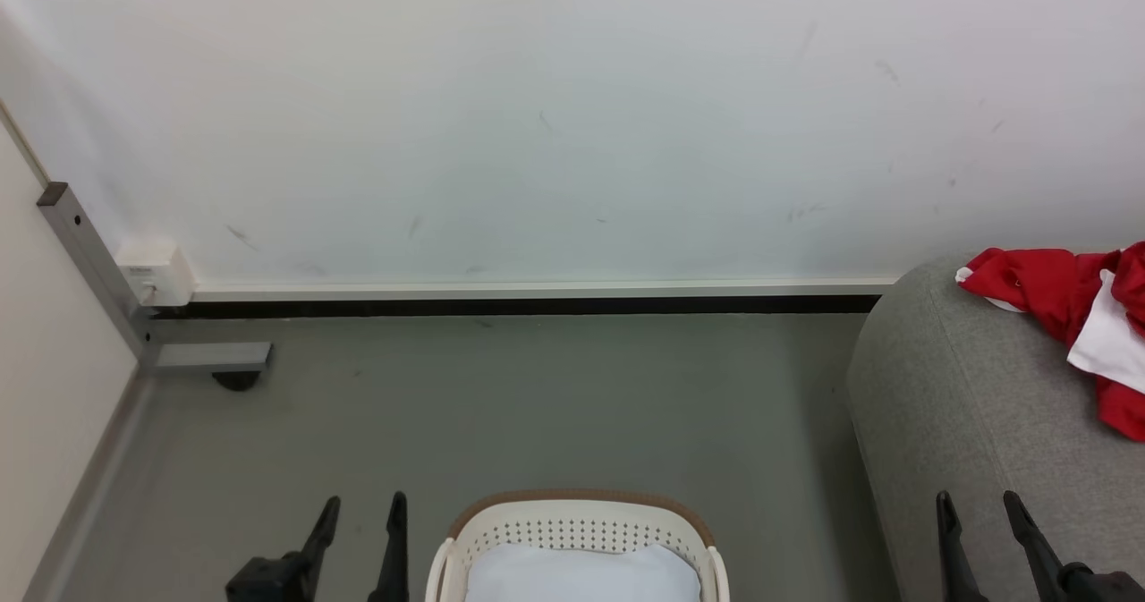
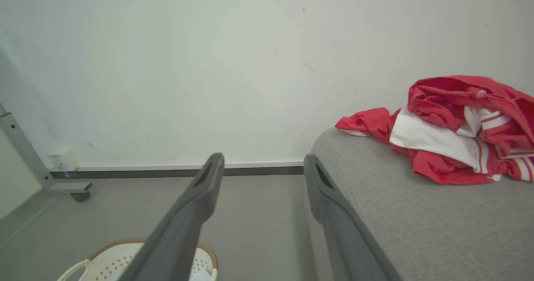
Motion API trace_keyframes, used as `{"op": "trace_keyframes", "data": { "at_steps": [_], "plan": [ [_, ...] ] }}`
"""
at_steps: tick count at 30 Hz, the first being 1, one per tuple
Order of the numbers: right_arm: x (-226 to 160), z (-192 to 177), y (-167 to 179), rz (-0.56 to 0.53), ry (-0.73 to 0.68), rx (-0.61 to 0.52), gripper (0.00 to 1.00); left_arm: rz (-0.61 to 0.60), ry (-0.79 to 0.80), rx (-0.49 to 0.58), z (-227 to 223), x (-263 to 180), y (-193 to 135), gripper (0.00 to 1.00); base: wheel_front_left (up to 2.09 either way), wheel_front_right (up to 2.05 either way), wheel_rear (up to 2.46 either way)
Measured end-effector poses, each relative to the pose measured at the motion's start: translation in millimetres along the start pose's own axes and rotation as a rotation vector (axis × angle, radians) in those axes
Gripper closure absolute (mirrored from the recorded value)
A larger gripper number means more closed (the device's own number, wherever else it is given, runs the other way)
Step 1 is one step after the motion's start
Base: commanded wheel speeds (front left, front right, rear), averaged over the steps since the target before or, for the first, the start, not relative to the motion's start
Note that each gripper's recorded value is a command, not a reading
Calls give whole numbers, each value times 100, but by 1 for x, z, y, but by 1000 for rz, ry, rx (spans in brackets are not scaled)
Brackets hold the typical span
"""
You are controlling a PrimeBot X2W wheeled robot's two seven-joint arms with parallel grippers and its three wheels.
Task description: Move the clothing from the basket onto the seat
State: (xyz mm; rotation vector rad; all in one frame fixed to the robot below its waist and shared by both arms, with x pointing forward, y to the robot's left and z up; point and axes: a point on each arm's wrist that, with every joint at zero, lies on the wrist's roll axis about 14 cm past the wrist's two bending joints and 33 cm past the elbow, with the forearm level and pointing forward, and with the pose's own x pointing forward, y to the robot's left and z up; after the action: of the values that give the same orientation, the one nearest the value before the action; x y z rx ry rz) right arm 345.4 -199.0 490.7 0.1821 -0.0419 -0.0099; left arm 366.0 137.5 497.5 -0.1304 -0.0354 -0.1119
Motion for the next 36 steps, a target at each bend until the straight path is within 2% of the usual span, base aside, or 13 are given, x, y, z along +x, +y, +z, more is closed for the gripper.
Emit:
{"op": "trace_keyframes", "data": {
  "at_steps": [11,33,34,36],
  "plan": [
    [-2,-6,6,18,19,-6,0,-27,3,3,-2,2,-6,0,0,0,0],
    [-5,-5,-4,-17,16,10,0,-68,30,0,-10,7,-15,0,0,0,0],
    [-5,-6,-4,-18,18,11,100,-68,34,0,-12,7,-15,100,0,0,0],
    [-8,-14,-5,-23,41,14,100,-64,62,-4,-20,3,-14,100,0,0,0]
  ]
}}
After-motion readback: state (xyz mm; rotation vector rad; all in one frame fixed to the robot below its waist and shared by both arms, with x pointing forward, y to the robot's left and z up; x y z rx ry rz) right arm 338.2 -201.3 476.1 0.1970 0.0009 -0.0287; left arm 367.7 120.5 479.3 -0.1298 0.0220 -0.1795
